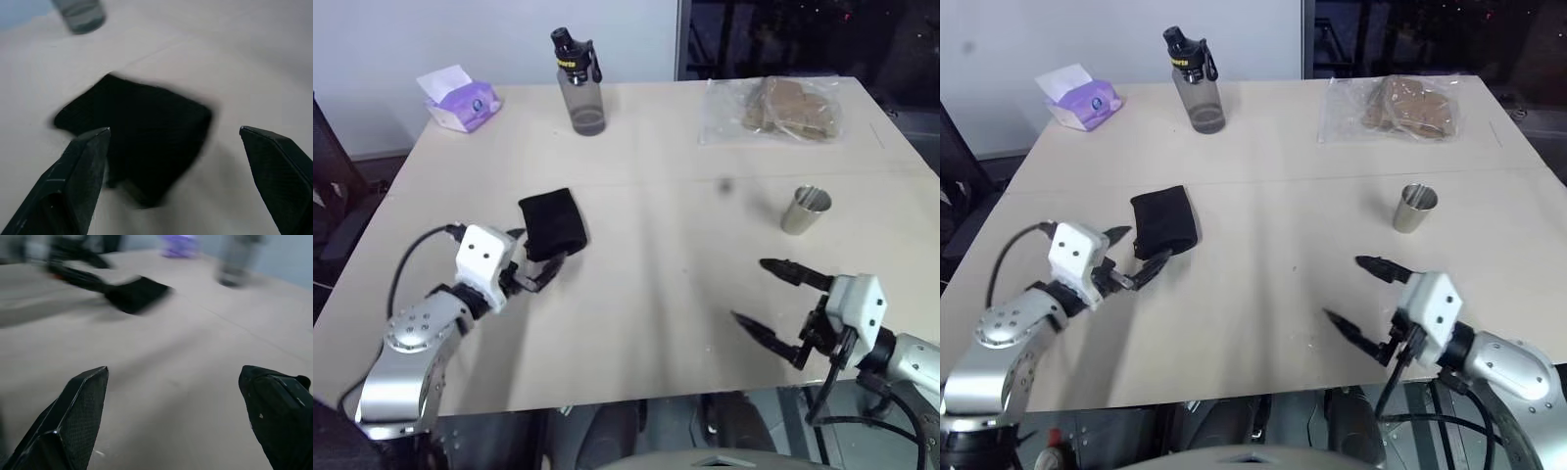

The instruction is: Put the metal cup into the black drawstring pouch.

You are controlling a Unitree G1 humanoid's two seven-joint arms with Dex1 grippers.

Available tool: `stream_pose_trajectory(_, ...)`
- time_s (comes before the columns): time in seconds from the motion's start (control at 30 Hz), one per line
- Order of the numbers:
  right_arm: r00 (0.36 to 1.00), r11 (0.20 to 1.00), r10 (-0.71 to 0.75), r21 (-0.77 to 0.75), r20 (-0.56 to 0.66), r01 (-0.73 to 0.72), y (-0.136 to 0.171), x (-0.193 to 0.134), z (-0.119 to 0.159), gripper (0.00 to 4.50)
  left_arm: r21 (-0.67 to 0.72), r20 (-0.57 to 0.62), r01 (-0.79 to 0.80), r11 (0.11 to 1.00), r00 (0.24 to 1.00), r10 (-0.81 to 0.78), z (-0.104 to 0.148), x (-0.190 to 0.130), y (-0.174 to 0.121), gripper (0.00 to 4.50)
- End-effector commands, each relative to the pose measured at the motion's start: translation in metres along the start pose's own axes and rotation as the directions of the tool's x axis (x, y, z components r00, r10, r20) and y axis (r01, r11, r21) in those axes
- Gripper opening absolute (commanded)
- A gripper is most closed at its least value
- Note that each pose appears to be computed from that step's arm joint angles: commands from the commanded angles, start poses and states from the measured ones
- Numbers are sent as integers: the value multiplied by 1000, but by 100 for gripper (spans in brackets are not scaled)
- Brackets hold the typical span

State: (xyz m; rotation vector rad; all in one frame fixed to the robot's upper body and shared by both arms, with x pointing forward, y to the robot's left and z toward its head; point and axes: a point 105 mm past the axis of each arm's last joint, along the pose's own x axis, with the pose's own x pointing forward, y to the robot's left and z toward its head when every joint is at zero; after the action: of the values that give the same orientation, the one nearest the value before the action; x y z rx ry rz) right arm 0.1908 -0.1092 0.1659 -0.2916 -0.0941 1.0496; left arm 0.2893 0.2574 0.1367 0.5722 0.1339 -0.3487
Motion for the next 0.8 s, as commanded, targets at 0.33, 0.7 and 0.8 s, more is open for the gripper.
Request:
stream_pose_trajectory(0.33, 998, 999, 21, -40, 64, -19, 4, 16, 14, 443, 378, 64, -3, 926, 998, -23, 10, 19, 4, 440)
stream_pose_trajectory(0.7, 986, 986, -165, -8, 23, 165, -15, 17, 8, 450, 518, 60, 26, 855, 996, -67, 17, 46, -12, 192)
stream_pose_trajectory(0.8, 964, 965, -262, -10, -46, 262, -29, 13, 1, 450, 503, 59, 19, 864, 997, -56, 21, 50, -10, 47)
